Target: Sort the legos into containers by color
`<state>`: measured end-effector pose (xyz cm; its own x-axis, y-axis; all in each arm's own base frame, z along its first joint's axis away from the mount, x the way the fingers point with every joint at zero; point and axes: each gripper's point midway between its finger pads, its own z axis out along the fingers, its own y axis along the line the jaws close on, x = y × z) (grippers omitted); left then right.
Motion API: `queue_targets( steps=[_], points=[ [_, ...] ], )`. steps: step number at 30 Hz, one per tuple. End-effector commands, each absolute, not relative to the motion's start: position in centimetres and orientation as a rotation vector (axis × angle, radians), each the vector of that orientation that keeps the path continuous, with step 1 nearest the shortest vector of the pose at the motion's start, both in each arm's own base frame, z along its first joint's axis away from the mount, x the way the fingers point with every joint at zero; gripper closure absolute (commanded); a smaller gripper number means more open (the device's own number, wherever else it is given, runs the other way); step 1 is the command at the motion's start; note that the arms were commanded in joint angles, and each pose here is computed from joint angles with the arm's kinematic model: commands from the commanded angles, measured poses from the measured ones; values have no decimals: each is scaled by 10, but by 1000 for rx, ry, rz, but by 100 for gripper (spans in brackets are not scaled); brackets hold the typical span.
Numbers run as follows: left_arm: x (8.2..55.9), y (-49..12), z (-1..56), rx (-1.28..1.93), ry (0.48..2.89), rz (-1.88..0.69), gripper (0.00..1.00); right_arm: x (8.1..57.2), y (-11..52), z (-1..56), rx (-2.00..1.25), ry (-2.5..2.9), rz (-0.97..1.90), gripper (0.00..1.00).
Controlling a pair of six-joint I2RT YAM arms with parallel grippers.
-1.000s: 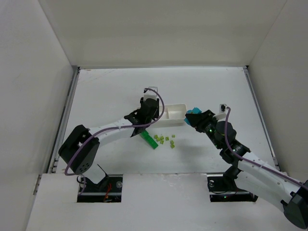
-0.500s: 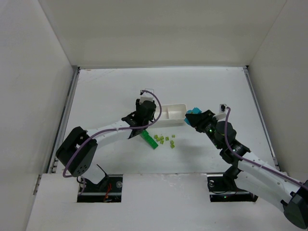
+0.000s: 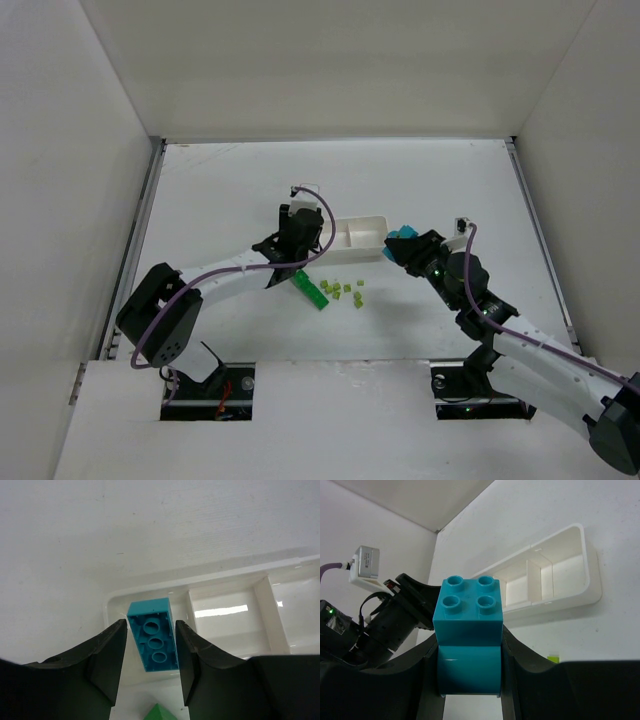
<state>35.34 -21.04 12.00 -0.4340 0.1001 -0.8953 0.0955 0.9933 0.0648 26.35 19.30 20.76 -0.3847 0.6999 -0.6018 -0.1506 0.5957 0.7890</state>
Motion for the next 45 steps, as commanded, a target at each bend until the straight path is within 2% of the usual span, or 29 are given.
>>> queue_targets(
  steps=[1, 8, 12, 18, 23, 28, 39, 45],
  points=[
    [356, -207, 137, 108, 1968, -7, 58, 267, 192, 222, 450, 1682, 984, 75],
    [352, -202, 148, 77, 1951, -30, 57, 269, 195, 224, 446, 1684, 987, 75],
    [340, -210, 177, 1, 1908, -165, 58, 271, 197, 226, 437, 1686, 979, 75],
    [293, -258, 204, -170, 1933, -694, 60, 279, 210, 245, 430, 1667, 1035, 71],
    [263, -298, 214, -397, 1878, -1184, 57, 286, 227, 259, 488, 1647, 1156, 71],
    [260, -308, 227, -575, 1741, -1443, 52, 294, 237, 271, 588, 1601, 1272, 70],
    [258, -315, 273, -696, 1504, -1759, 46, 307, 251, 279, 752, 1522, 1434, 69],
    [259, -317, 275, -690, 1497, -1758, 46, 307, 252, 287, 811, 1445, 1532, 70]
  ],
)
